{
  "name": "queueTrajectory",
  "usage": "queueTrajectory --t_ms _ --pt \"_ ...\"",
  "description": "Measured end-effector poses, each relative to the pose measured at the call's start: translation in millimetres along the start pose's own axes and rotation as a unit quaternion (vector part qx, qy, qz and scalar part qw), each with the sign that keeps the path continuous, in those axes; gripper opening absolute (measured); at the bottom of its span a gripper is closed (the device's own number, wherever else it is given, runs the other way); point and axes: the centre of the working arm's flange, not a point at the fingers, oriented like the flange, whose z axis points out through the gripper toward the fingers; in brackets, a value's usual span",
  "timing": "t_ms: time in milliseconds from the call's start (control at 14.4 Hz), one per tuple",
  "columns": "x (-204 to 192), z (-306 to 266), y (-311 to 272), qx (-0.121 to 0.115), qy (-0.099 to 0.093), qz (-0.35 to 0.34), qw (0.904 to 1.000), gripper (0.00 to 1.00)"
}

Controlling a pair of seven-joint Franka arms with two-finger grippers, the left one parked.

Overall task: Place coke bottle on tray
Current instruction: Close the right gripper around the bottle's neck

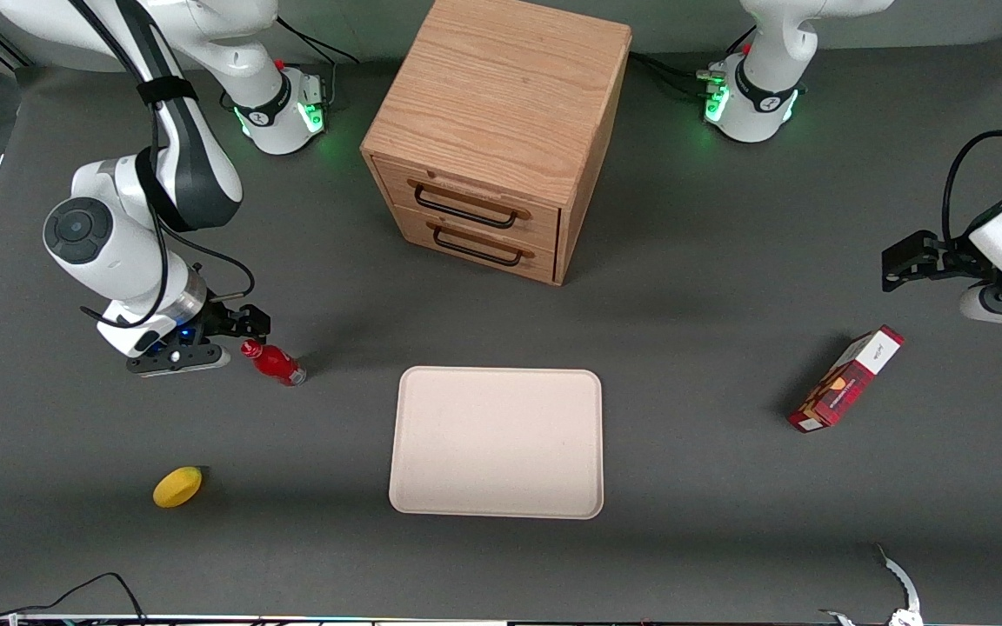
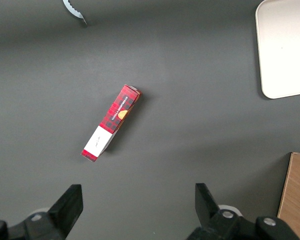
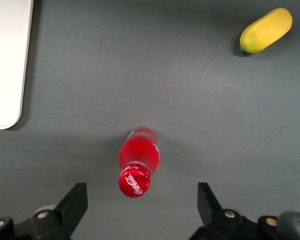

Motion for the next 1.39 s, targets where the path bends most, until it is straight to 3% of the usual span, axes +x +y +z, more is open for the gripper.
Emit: queueTrajectory --t_ms 694,764,1042,1111,1389 --pt "3.4 26.5 -2.2 0.004 0.011 -0.002 0.9999 0.88" --pt "3.4 26.5 -2.2 0.004 0.011 -0.002 0.9999 0.82" --pt "3.4 26.4 -2.2 0.004 0.011 0.001 0.9999 0.35" --pt "3.5 26.4 -2.3 0.004 0.011 0.002 0.9999 0.31" --pt "3.4 26.5 -2.3 0.004 0.011 0.004 0.9999 0.31"
